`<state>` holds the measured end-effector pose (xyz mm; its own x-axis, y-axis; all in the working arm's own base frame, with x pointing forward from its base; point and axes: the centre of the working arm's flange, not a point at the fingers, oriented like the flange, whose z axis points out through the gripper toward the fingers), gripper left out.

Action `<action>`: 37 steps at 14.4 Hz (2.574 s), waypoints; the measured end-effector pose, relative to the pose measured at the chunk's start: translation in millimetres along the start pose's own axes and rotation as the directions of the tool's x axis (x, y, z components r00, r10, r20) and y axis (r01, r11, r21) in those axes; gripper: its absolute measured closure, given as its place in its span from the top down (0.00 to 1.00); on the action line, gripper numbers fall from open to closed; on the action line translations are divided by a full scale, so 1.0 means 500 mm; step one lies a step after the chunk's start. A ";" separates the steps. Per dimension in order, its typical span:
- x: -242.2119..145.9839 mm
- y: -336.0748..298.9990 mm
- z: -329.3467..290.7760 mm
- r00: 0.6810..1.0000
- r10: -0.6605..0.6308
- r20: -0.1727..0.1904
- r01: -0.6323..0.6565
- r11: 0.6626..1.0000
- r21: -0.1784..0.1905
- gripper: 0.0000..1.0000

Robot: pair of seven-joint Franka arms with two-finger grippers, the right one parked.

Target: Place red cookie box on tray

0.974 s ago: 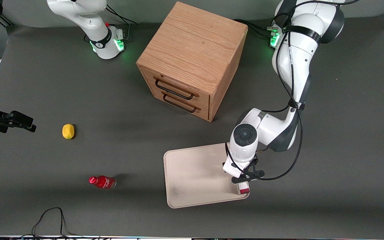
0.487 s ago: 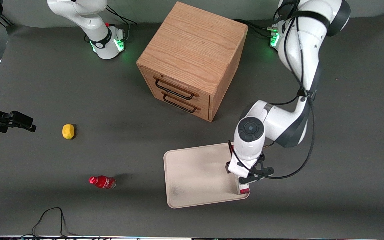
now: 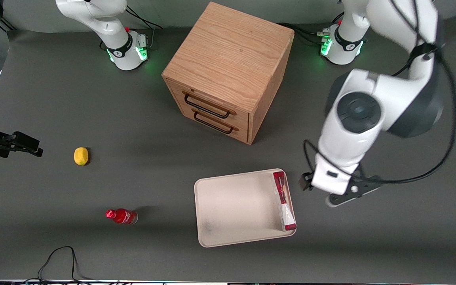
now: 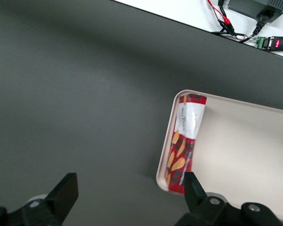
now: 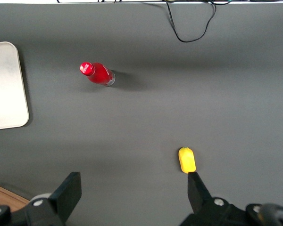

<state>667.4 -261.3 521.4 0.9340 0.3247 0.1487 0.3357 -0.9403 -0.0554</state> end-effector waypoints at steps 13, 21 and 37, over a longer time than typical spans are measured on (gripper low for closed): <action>0.053 -0.448 -0.191 0.897 0.441 0.021 -0.441 0.897 -0.021 1.00; -0.005 -0.491 -0.194 0.940 0.341 -0.032 -0.342 0.940 -0.026 1.00; -0.035 -0.539 -0.200 0.932 0.345 0.110 -0.336 0.937 -0.095 1.00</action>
<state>548.6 -23.8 632.5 0.9999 -0.0109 0.0113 -0.0108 -0.9999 -0.0083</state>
